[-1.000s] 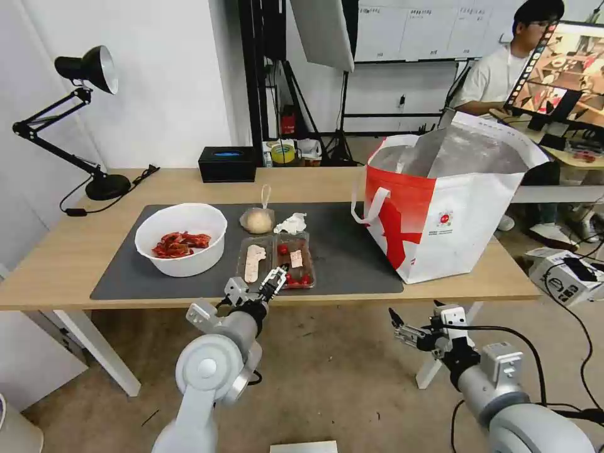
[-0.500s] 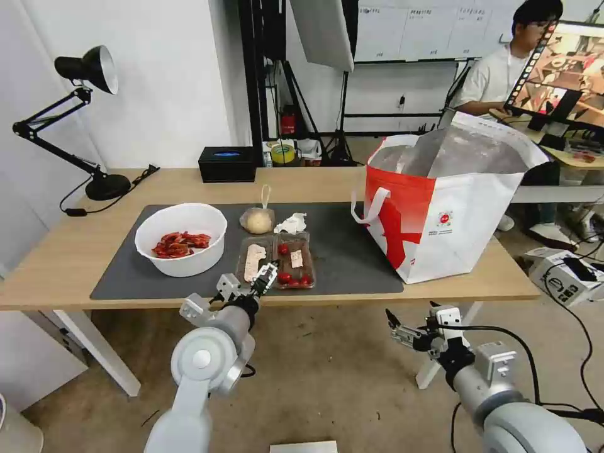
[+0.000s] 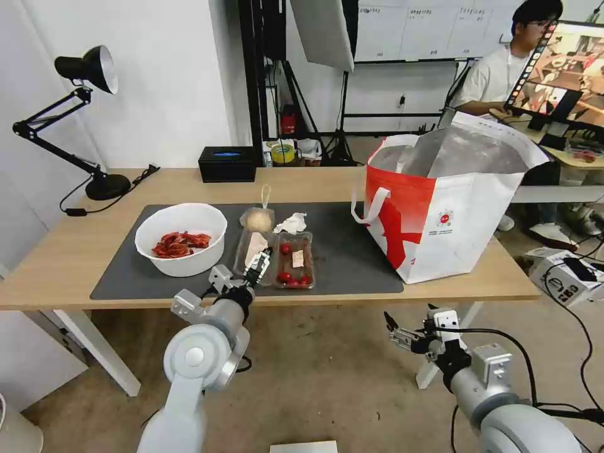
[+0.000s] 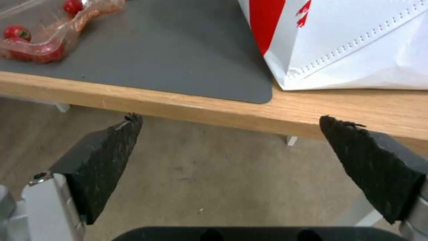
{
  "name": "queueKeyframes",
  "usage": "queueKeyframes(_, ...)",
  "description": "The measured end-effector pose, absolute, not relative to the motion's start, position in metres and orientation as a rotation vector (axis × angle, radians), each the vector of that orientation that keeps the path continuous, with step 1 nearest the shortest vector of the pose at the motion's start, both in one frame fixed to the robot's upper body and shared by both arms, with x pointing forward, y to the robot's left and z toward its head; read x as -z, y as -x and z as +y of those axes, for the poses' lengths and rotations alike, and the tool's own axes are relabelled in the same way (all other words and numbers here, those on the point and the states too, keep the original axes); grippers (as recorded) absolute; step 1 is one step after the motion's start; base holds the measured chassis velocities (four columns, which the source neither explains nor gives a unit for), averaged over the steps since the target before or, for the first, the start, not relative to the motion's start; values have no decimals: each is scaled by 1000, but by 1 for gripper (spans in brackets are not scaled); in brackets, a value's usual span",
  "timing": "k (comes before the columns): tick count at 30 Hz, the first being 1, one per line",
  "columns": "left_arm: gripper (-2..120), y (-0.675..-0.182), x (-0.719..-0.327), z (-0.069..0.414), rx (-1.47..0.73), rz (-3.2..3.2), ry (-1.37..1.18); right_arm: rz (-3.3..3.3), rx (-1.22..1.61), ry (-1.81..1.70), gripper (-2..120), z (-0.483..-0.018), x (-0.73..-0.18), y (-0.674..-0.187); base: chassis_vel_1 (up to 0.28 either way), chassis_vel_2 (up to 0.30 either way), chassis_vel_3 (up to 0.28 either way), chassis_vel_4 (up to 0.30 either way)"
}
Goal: Pick up the trash from the table and place it into the takeout bag.
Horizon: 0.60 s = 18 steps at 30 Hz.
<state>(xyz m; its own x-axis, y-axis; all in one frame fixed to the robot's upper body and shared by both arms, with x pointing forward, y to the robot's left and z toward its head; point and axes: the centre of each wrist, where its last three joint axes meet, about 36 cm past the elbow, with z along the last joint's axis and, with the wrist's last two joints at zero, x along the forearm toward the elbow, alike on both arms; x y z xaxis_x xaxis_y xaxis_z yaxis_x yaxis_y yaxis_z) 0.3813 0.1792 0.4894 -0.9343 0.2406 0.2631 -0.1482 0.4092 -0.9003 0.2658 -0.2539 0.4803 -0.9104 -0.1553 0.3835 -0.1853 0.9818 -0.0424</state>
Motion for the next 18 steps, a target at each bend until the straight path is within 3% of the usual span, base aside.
queueKeyframes(18, 100, -388, -499, 180, -1599, -2338, 182, -2737, -108, -240, 100, -255, -479, -265, 0, 0, 0, 0)
